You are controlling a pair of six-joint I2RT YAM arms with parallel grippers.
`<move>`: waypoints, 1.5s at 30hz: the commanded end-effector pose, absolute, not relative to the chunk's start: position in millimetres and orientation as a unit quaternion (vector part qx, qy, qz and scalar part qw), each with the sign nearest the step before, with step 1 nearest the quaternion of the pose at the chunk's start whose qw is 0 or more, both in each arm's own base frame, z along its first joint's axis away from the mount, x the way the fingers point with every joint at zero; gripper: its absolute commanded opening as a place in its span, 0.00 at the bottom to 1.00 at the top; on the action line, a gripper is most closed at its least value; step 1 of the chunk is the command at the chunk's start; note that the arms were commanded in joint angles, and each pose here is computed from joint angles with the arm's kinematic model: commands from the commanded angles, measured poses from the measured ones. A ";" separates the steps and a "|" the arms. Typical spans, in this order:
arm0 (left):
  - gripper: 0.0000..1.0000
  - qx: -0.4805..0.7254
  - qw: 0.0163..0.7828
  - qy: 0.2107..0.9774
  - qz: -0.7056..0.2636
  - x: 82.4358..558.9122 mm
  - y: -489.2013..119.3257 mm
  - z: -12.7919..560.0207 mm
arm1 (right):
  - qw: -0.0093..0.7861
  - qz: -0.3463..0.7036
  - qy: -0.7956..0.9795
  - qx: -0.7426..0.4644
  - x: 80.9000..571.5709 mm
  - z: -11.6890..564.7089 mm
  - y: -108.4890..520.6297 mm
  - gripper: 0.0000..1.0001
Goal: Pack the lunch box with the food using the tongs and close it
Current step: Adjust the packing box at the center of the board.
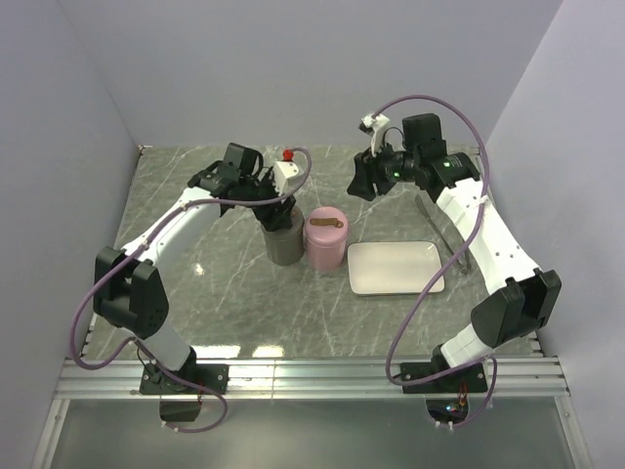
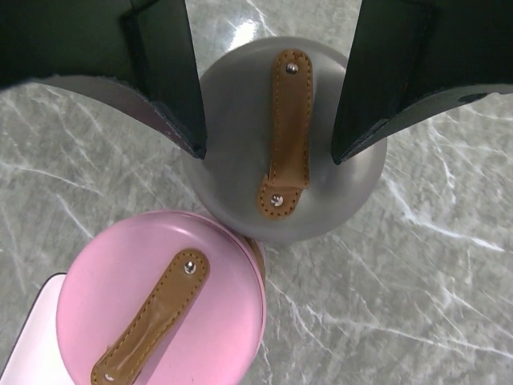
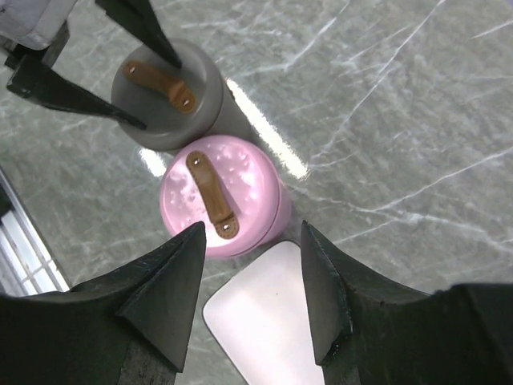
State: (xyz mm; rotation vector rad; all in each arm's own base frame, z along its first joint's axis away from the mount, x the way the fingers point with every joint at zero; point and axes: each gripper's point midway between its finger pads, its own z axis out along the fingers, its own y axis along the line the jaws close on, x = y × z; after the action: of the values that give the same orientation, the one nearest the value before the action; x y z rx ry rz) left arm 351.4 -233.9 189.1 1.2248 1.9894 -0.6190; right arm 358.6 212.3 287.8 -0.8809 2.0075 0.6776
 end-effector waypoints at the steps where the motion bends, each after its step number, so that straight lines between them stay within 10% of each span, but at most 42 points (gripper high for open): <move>1: 0.69 0.485 0.336 0.777 -0.220 347.5 -232.3 178.8 | 0.399 0.277 0.793 -0.369 341.0 289.4 212.7 0.58; 23: 0.78 0.393 0.499 0.712 -0.300 346.5 -237.5 339.6 | 0.339 0.244 0.776 -0.474 314.5 233.7 245.9 0.56; 45: 0.78 0.344 0.488 0.735 -0.322 352.8 -210.2 330.5 | 0.344 0.203 0.791 -0.464 319.3 220.0 247.1 0.55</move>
State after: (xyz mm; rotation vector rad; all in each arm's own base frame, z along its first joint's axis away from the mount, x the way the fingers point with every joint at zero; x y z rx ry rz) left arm 359.2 -209.7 313.1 0.8363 1.8419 -0.7667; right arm 311.7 241.6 182.1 -1.2523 2.1427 0.5497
